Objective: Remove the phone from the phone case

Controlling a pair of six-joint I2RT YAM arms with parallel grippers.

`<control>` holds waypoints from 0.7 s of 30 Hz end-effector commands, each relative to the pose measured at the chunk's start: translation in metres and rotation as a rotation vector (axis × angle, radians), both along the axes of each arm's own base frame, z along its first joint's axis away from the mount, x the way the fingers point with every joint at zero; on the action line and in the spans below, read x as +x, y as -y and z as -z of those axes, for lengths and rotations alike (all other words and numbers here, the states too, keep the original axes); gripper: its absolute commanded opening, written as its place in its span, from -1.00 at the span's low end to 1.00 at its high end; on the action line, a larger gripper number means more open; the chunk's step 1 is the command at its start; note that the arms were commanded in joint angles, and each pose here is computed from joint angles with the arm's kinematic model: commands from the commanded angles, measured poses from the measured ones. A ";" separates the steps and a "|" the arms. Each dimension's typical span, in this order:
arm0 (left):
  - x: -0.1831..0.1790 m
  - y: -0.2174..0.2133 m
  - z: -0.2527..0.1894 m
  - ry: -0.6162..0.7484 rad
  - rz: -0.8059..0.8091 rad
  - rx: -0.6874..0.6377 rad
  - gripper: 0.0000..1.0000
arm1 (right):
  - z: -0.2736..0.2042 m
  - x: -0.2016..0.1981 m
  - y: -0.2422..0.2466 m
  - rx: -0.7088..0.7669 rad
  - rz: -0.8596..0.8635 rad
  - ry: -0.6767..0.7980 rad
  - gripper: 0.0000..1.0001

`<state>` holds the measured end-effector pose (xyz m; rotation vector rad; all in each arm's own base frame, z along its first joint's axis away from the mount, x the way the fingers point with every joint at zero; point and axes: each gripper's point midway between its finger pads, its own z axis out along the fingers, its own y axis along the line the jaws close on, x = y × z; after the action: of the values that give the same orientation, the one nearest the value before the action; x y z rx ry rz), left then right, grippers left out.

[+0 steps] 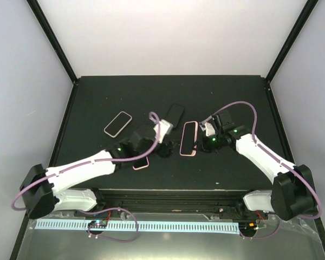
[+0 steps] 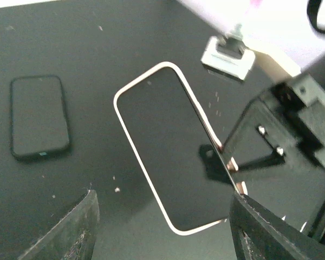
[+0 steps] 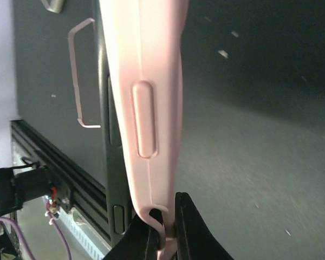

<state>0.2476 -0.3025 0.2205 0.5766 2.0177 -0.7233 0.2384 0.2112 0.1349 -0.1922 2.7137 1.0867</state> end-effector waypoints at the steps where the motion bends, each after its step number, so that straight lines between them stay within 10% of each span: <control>1: -0.001 0.019 0.015 0.108 -0.039 0.118 0.34 | 0.015 -0.002 0.015 -0.106 0.064 -0.089 -0.98; 21: 0.004 0.062 0.064 0.085 -0.038 0.265 0.36 | 0.049 0.025 0.017 -0.133 0.110 -0.197 -0.98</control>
<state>0.2392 -0.3554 0.1405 0.7446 2.0870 -0.4385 0.2451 0.1868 0.0748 0.0331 2.9886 0.9026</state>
